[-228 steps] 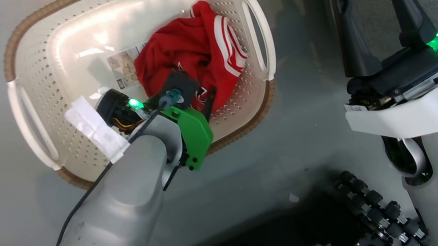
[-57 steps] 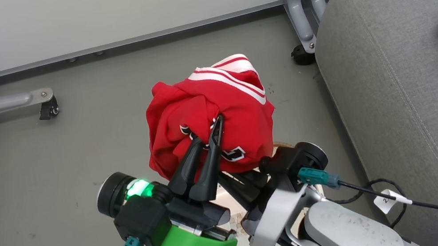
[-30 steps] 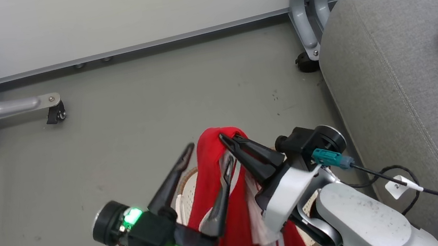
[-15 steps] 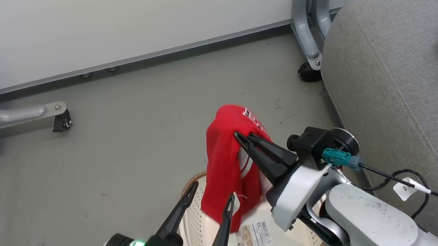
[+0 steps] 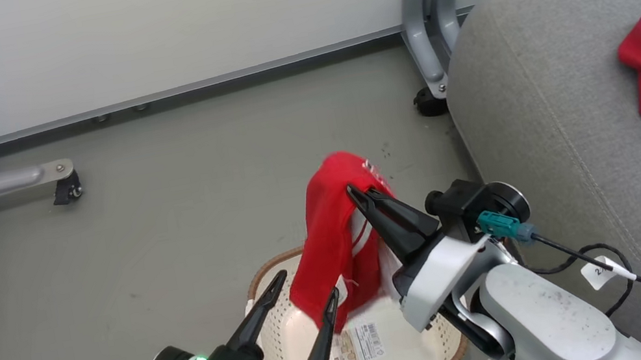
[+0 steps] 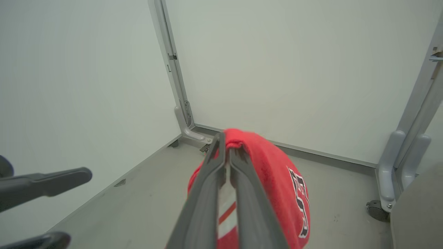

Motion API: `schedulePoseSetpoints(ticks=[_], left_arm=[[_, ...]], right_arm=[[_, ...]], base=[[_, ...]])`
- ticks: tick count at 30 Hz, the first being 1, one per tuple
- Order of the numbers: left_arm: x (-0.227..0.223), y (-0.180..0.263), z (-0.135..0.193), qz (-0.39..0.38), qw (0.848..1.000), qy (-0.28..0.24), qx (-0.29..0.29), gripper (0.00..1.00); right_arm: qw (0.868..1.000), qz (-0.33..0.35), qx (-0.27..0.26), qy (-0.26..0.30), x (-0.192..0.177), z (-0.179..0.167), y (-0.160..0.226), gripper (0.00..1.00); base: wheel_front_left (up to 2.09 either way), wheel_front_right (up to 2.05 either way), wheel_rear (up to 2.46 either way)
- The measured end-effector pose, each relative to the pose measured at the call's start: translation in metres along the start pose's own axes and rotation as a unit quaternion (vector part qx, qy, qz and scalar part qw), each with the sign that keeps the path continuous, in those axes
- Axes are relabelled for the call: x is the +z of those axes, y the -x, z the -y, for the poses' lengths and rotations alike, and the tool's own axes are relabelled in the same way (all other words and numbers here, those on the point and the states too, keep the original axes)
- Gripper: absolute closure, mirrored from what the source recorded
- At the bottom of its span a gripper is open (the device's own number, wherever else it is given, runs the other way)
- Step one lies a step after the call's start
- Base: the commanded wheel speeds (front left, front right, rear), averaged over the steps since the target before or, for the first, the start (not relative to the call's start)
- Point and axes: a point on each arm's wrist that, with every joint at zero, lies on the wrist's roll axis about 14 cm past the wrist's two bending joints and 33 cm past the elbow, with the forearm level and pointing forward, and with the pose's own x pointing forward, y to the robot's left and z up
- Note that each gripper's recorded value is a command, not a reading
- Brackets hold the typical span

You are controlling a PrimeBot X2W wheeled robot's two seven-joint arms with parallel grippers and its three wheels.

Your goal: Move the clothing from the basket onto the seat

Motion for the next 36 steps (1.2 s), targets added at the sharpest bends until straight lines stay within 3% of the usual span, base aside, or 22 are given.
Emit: schedulePoseSetpoints(ticks=[20, 30, 36], left_arm=[[-0.009, -0.057, 0.046, -0.004, 0.992, 0.005, -0.127, 0.0], [-0.016, -0.087, 0.079, -0.008, 0.977, 0.012, -0.214, 0.0], [-0.019, -0.105, 0.088, -0.001, 0.969, 0.022, -0.247, 0.0]], right_arm=[[0.99, 0.034, -0.136, 0.024, 0.025, 0.084, 0.051, 1.0], [0.969, 0.047, -0.237, 0.045, 0.038, 0.143, 0.09, 1.0], [0.947, 0.063, -0.3, 0.096, 0.063, 0.198, 0.109, 1.0]], base=[[0.0, 0.0, 0.0], [0.0, 0.0, 0.0], [0.0, 0.0, 0.0]])
